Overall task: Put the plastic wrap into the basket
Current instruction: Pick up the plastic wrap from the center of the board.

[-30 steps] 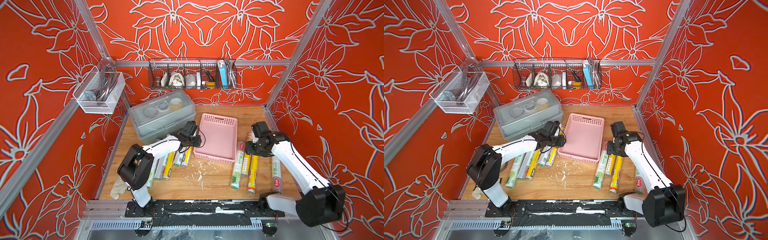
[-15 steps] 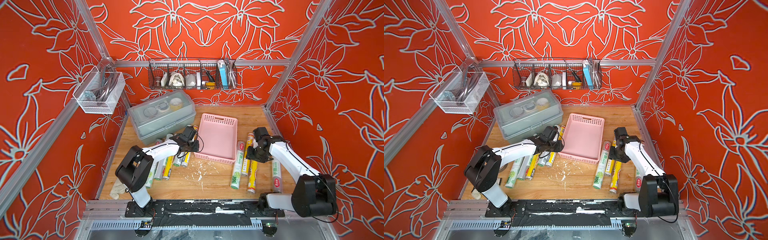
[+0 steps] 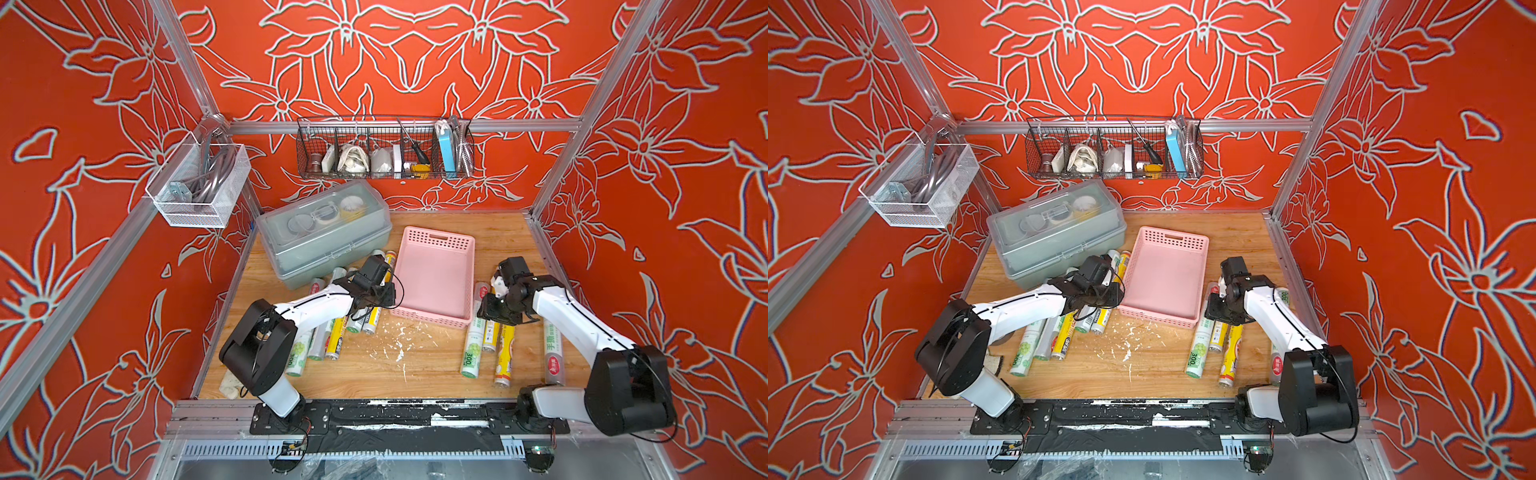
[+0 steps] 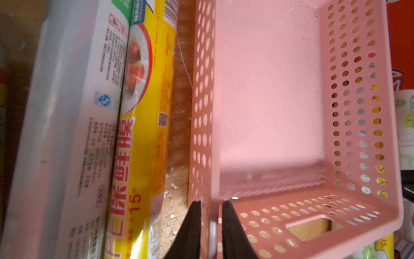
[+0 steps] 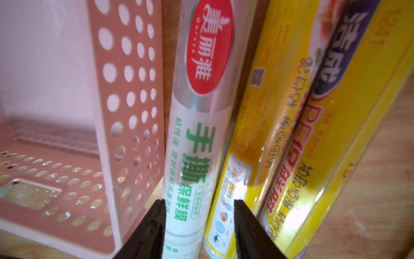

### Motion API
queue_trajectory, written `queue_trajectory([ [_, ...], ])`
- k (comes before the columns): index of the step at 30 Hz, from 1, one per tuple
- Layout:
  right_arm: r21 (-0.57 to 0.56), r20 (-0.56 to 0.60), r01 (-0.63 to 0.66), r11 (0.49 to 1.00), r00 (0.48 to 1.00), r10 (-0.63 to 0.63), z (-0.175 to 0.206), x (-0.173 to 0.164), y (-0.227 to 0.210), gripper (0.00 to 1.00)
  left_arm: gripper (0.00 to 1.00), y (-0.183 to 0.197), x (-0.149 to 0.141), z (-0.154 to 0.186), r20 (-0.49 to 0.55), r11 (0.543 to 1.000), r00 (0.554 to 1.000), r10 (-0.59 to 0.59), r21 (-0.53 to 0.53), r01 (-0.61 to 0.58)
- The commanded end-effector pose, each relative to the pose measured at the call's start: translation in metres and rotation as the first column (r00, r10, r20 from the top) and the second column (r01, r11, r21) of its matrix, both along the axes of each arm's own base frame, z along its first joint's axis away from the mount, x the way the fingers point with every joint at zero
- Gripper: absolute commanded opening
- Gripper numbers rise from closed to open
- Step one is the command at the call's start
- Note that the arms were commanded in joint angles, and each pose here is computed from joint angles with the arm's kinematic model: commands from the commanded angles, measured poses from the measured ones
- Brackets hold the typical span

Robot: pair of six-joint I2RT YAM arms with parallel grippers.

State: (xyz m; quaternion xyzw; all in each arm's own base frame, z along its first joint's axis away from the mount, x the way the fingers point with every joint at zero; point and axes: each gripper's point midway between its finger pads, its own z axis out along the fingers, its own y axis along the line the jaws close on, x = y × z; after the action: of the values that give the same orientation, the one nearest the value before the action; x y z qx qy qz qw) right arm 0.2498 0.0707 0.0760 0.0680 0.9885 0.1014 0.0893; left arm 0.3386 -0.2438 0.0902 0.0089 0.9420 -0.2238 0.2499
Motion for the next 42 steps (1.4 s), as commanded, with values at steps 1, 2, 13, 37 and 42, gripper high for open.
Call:
queue_trajectory([
  [1, -0.035, -0.018, 0.007, 0.999, 1.000, -0.007, -0.005, 0.004, -0.001, 0.50, 0.30, -0.002, 0.001, 0.009, 0.025, 1.000, 1.000, -0.007, -0.002, 0.007],
  [2, -0.043, -0.021, 0.010, 0.999, 1.000, -0.011, -0.007, 0.005, -0.002, 0.50, 0.31, -0.002, 0.002, 0.009, 0.025, 1.000, 1.000, -0.009, 0.001, 0.009],
  [13, -0.073, -0.051, -0.012, 0.997, 0.999, 0.008, -0.026, 0.008, 0.011, 0.52, 0.33, -0.009, 0.017, 0.016, 0.050, 1.000, 0.999, -0.008, -0.012, 0.008],
  [37, -0.140, -0.097, -0.055, 0.989, 0.994, 0.041, -0.048, 0.012, 0.011, 0.60, 0.34, -0.009, 0.020, 0.011, 0.038, 1.000, 0.999, 0.010, -0.028, -0.009],
  [42, -0.131, -0.077, -0.060, 0.990, 0.996, 0.050, -0.039, 0.014, 0.012, 0.49, 0.34, -0.007, 0.020, 0.012, 0.042, 1.000, 0.999, 0.013, -0.018, -0.012],
])
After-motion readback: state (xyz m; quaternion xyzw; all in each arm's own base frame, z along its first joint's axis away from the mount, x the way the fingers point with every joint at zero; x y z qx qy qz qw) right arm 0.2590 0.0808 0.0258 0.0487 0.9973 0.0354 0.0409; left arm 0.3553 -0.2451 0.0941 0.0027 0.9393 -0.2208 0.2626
